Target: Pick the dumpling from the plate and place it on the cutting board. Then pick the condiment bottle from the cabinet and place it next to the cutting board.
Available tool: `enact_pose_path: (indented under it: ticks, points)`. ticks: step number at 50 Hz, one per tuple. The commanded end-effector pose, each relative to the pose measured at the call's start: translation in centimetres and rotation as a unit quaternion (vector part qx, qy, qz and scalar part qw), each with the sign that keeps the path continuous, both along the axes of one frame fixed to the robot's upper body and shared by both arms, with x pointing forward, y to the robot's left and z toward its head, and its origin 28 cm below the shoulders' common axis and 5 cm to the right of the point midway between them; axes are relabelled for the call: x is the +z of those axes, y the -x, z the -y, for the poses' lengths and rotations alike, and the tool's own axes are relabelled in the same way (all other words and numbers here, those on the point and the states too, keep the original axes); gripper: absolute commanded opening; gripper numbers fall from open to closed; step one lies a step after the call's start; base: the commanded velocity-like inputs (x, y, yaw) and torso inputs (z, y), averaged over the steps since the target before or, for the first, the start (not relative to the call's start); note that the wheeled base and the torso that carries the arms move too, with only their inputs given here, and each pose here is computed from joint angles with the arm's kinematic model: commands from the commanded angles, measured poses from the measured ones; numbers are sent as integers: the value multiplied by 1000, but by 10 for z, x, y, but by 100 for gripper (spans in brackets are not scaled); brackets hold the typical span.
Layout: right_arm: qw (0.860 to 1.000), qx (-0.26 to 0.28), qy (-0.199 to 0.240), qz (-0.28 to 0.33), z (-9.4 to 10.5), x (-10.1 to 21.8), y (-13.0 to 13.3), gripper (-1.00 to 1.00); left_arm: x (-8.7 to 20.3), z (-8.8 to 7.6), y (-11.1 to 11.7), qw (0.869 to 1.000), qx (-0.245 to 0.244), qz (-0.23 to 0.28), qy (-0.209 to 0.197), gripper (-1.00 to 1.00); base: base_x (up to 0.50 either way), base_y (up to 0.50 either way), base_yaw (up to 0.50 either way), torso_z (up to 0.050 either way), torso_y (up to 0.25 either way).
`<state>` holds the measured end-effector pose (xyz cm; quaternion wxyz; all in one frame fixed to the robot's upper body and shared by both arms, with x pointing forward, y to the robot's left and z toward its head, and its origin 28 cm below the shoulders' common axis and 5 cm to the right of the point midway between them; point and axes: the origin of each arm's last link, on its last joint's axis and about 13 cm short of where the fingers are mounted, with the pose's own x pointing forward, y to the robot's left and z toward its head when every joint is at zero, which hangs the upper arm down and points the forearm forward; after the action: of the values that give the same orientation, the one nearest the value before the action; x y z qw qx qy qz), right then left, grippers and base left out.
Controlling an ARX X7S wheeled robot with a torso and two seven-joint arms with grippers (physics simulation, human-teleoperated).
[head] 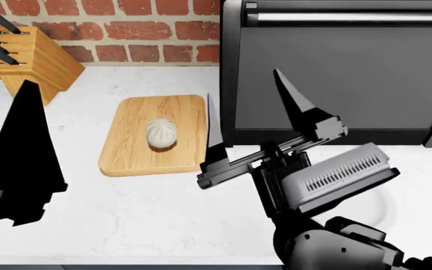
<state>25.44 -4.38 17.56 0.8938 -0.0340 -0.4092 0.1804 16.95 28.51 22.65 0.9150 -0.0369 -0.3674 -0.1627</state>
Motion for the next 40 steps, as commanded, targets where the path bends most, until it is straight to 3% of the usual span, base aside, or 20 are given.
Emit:
enact_pose_path:
  ticks: [1,17,24,28,32,40]
  points:
    - [1000,-6,-6,6,0,-2,0,100,3,3,-2,1000,-6,-1,-1,100,0,0,0,0,0]
    - [1000,5,-10,3,-1,-2,0,100,1,4,-4,1000,-9,-4,-4,100,0,-426,0,0,0]
    - [1000,-17,-10,4,0,-2,0,100,-1,4,-6,1000,-9,-7,-2,100,0,0,0,0,0]
    - [997,-49,-15,49,0,-1,-2,100,-1,4,-8,1000,-9,-9,0,100,0,0,0,0,0]
    - [996,-45,-33,72,0,0,-2,100,-1,4,-9,1000,-9,-10,3,100,0,0,0,0,0]
    - [996,-17,-61,62,-1,0,-2,100,-1,3,-10,1000,-9,-10,5,100,0,0,0,0,0]
